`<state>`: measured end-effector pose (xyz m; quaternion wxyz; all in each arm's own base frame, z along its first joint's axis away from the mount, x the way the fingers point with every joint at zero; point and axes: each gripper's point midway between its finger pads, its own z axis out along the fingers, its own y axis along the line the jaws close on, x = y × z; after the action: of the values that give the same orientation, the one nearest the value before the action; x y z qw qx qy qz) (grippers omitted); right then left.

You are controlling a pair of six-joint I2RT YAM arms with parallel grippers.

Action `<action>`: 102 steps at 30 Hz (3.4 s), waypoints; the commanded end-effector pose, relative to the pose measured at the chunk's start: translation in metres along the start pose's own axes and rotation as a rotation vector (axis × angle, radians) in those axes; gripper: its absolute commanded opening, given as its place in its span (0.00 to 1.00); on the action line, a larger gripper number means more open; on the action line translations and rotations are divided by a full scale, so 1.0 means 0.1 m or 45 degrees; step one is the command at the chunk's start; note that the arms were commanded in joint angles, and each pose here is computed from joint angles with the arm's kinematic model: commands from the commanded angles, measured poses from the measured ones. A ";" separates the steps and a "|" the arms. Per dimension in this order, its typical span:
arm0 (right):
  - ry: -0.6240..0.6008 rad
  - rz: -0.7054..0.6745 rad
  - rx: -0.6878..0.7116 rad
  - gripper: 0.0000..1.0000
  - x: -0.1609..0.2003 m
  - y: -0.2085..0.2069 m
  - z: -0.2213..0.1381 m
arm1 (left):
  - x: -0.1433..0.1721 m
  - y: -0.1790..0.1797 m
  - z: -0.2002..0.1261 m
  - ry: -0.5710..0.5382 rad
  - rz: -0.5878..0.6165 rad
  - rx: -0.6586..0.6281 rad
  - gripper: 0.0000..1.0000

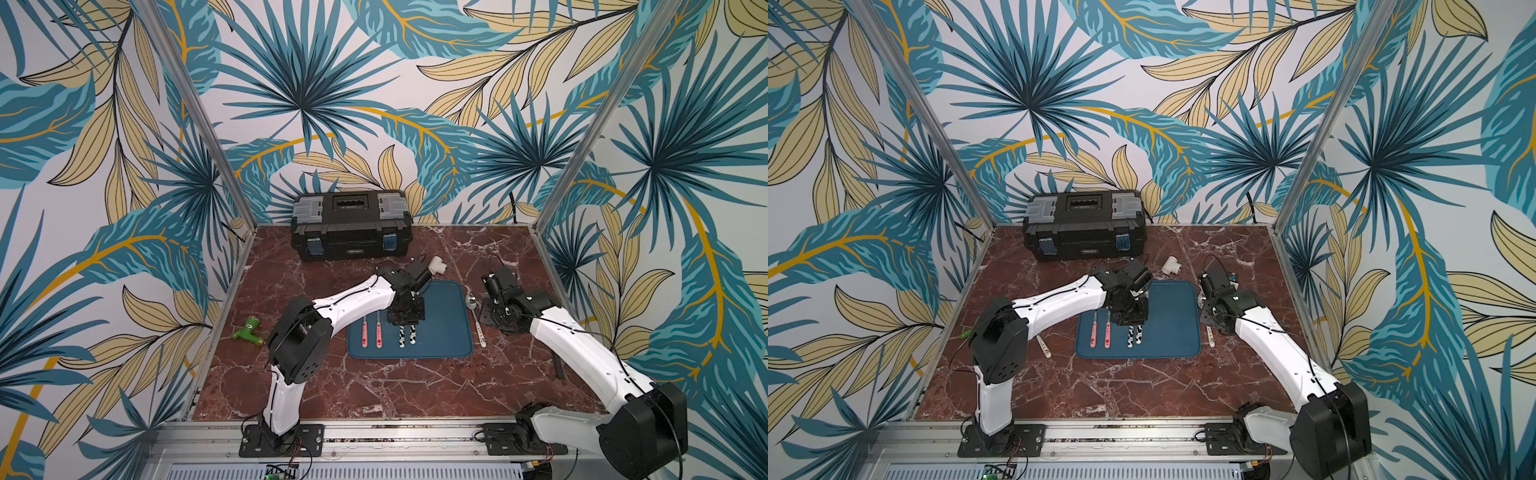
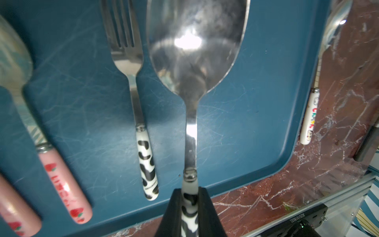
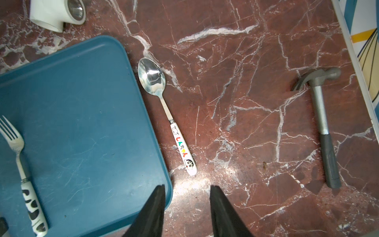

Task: Set the spoon and fork side by side
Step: Place the spoon on the tray.

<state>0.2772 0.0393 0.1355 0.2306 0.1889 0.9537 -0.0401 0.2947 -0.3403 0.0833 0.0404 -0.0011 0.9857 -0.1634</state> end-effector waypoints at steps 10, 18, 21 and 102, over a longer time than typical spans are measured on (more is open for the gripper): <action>0.018 -0.018 -0.044 0.43 0.06 -0.05 0.06 | -0.16 -0.19 0.17 -0.035 -0.046 -0.022 0.10; 0.031 -0.013 -0.045 0.43 0.07 -0.09 0.09 | -0.19 -0.13 0.27 -0.034 -0.062 -0.067 0.10; 0.035 -0.006 -0.050 0.43 0.07 -0.09 0.10 | -0.20 -0.14 0.31 -0.029 -0.069 -0.056 0.10; 0.044 0.032 -0.067 0.44 0.13 -0.10 0.15 | -0.12 -0.18 0.29 -0.009 0.020 -0.048 0.28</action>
<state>0.2725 0.0355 0.1174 0.2184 0.1897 0.9572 -0.0049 0.3005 -0.3557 0.0336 0.0175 -0.0108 0.9926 -0.1198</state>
